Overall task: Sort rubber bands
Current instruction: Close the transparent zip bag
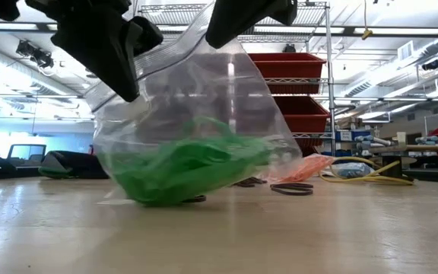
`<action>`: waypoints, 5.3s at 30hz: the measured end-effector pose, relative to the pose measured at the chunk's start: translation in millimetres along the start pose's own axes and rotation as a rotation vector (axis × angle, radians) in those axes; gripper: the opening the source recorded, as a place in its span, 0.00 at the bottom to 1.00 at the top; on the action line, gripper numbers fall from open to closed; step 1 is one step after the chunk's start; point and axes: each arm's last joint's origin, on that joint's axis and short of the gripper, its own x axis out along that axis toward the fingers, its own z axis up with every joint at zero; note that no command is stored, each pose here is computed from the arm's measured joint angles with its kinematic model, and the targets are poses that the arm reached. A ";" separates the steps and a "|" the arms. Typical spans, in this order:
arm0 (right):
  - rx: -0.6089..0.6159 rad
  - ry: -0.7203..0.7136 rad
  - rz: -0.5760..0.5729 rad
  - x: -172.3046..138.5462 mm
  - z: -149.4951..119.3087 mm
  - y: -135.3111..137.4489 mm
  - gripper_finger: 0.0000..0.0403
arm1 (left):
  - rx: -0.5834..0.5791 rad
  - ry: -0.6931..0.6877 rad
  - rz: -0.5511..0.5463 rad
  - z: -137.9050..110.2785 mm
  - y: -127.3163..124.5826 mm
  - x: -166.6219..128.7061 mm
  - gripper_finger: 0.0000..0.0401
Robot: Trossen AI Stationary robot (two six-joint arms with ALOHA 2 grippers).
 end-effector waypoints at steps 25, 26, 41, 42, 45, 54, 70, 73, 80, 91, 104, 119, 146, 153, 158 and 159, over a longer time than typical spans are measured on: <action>0.000 -0.001 -0.001 0.0 0.0 0.0 0.00 | 0.034 0.100 0.026 -11.1 -1.2 -1.9 0.22; 0.000 -0.001 -0.001 0.0 0.0 0.0 0.00 | 0.035 0.104 0.027 -11.5 -1.1 -1.9 0.22; 0.000 -0.001 -0.002 0.0 0.0 -0.1 0.00 | 0.054 0.171 0.032 -36.6 -2.3 16.5 0.14; 0.001 -0.001 -0.002 0.1 0.1 -0.1 0.00 | 0.048 0.159 0.024 -36.3 -2.8 17.6 0.11; 0.001 -0.001 -0.001 0.1 0.1 -0.2 0.00 | 0.020 0.132 0.002 -33.9 -4.1 18.5 0.04; 0.003 -0.001 -0.001 0.0 0.3 -0.3 0.00 | 0.003 0.116 0.006 -32.0 -2.2 18.0 0.04; 0.003 0.001 0.003 0.1 0.3 -0.3 0.00 | -0.005 0.095 -0.033 -29.3 -2.4 13.4 0.32; 0.003 0.003 0.005 0.1 0.3 -0.2 0.00 | -0.008 0.074 -0.038 -27.5 -1.7 10.1 0.33; 0.002 0.004 0.007 0.1 0.2 -0.1 0.00 | 0.005 0.065 -0.045 -26.9 -0.8 7.5 0.25; -0.002 -0.031 -0.052 -0.1 0.8 -2.0 0.00 | 0.009 0.039 -0.055 -24.5 -1.5 7.9 0.01; 0.037 0.053 -0.180 -24.6 -42.1 17.6 0.00 | 0.046 -0.009 -0.034 -6.9 2.2 -5.6 0.00; 0.163 -0.008 -0.388 -78.2 -110.5 39.1 0.00 | 0.063 -0.171 0.042 52.5 94.4 -37.6 0.00; 0.334 -0.136 -0.585 -47.9 -200.1 15.6 0.00 | -0.089 -0.359 -0.148 95.1 348.9 53.8 0.00; 0.347 -0.136 -0.605 -43.2 -198.2 11.5 0.00 | -0.242 -0.362 -0.041 76.2 401.4 100.3 0.01; 0.375 -0.144 -0.604 -42.3 -197.2 11.1 0.00 | -0.389 -0.388 -0.029 67.0 417.8 101.4 0.05; 0.379 -0.145 -0.605 -42.1 -197.0 11.0 0.00 | -0.415 -0.398 -0.040 65.6 420.4 100.6 0.07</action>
